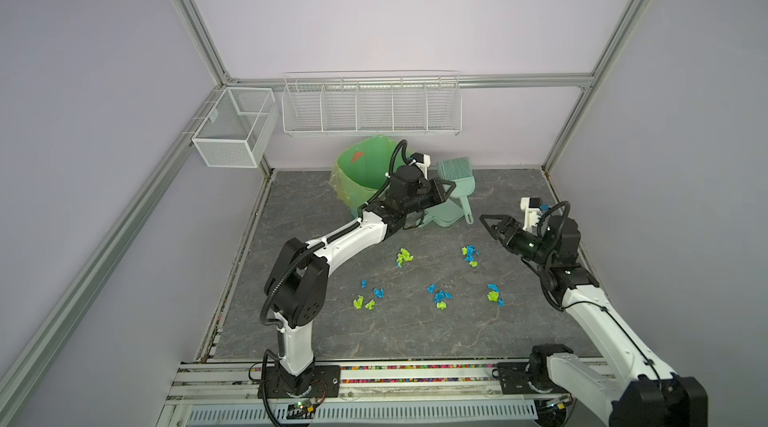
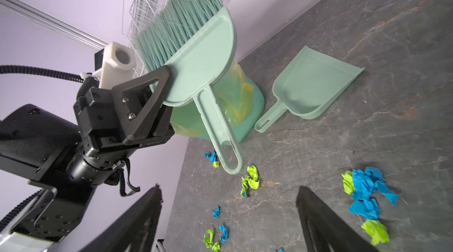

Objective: Sweep away the paper scraps from the table

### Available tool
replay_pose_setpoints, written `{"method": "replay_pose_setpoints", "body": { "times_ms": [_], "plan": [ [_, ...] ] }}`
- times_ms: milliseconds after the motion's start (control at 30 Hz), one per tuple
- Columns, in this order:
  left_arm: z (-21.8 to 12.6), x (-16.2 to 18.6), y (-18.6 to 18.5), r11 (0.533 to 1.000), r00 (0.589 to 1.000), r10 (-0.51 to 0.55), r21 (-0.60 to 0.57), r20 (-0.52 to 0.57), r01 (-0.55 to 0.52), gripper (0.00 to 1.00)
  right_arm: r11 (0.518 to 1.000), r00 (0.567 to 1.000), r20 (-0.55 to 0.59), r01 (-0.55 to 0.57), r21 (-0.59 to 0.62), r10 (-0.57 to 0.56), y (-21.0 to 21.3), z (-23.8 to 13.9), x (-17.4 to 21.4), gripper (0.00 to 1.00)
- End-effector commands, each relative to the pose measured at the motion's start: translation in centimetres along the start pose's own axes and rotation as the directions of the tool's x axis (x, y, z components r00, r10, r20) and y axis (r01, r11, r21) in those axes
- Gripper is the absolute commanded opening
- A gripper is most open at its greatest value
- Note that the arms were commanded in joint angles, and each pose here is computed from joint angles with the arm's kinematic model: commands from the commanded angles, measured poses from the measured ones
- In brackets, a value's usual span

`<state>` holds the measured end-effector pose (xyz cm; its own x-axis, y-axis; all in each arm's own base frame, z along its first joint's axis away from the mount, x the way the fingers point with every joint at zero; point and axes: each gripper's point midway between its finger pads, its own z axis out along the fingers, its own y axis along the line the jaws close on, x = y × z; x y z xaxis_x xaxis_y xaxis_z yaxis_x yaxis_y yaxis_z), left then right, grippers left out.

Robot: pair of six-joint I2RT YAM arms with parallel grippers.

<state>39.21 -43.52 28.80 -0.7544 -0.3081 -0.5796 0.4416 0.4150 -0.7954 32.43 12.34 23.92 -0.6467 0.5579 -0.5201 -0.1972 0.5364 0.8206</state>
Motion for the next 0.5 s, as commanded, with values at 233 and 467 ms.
{"method": "replay_pose_setpoints", "body": {
  "times_ms": [233, 467],
  "plan": [
    [-1.0, -3.9, -3.3, 0.991, 0.991, -0.077, 0.118, 0.107, 0.064, 0.0, 0.97, 0.994, 0.068, -0.069, -0.234, 0.087, 3.6, 0.4, -2.3, 0.89],
    [-1.1, -4.8, -3.4, 0.982, 0.982, -0.127, 0.155, 0.141, 0.105, 0.0, 0.938, 0.982, 0.083, -0.138, -0.319, 0.173, 3.6, 1.4, -3.3, 0.94]
  ]
}}
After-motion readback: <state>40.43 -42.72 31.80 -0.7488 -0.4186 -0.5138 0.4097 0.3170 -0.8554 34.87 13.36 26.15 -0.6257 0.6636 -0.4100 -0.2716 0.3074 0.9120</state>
